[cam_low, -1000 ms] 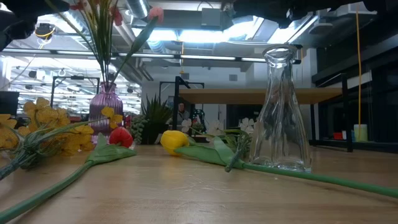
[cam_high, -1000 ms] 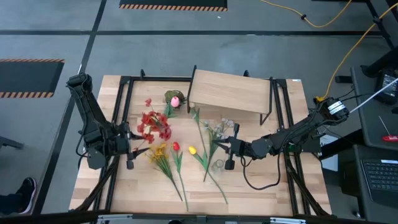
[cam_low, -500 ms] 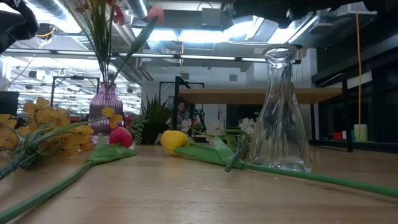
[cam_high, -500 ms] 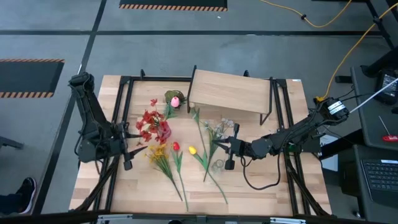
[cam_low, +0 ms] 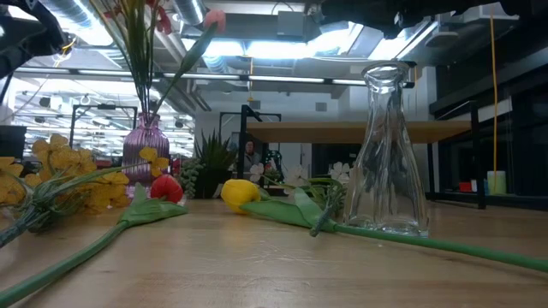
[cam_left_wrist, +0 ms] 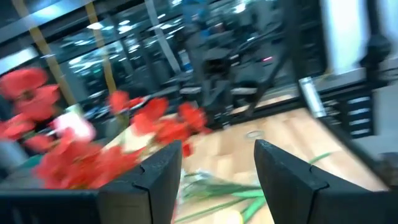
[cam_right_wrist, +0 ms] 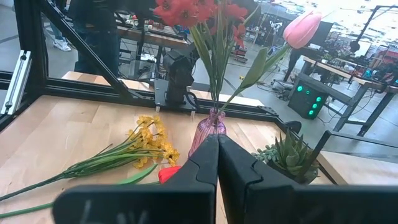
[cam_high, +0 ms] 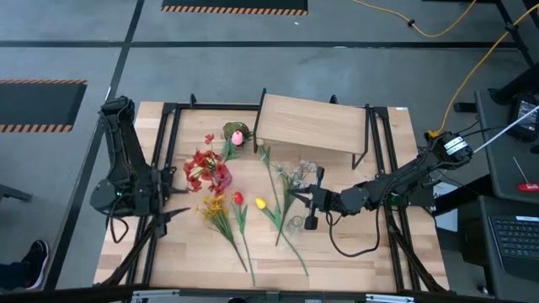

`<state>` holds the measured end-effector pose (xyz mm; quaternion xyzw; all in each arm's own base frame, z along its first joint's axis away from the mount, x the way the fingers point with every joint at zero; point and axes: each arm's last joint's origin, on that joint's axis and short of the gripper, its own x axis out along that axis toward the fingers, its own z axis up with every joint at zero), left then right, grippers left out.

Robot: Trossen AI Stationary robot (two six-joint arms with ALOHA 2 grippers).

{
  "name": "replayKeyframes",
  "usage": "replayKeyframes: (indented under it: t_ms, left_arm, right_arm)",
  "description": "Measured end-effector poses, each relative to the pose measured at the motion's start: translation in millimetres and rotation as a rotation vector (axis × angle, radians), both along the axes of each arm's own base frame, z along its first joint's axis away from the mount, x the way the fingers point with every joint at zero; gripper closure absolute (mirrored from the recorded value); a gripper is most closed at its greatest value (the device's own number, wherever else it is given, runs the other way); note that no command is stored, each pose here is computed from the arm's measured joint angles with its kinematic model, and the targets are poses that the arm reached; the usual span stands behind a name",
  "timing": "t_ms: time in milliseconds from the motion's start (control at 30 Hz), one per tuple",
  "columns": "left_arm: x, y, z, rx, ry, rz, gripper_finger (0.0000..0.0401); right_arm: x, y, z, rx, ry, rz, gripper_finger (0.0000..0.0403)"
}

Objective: Pick and place flowers into a vace then onto a shelf
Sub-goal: Put the white flowers into the violet vase

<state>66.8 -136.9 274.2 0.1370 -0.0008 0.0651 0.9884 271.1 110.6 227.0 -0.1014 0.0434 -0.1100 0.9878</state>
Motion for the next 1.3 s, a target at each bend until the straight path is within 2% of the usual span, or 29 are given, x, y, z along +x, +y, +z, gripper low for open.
replayKeyframes:
  t_ms: [133, 200, 433, 567, 767, 967, 1133, 1300]
  left_arm:
    - [0, -5, 0, 0.01, -0.019, -0.152, 0.0216]
    - [1, -8, -1, 0.022, -0.021, -0.192, 0.0228]
    - [18, -17, -15, 0.099, 0.016, -0.119, 0.0294]
    - [33, -21, -26, 0.08, 0.04, -0.07, 0.0338]
    - [62, -22, -45, 0.01, 0.093, -0.103, 0.0395]
    - [96, -15, -59, -0.046, 0.174, -0.117, 0.0399]
    - [118, -11, -62, -0.102, 0.276, -0.118, 0.04]
    - [127, -12, -69, -0.16, 0.396, -0.077, 0.04]
  right_arm:
    - [0, 0, 0, 0.0, 0.0, 0.0, 0.0393]
    - [0, 0, 0, 0.002, -0.001, 0.0, 0.0393]
    - [7, 3, 14, 0.003, -0.001, 0.0, 0.0393]
    - [16, 5, 24, -0.054, 0.145, -0.009, 0.0393]
    - [25, -11, 42, -0.017, 0.314, -0.098, 0.0393]
    - [28, -20, 49, 0.004, 0.328, -0.12, 0.0393]
    - [30, -20, 61, 0.086, 0.322, -0.139, 0.0393]
    - [28, -17, 79, 0.204, 0.334, -0.169, 0.0394]
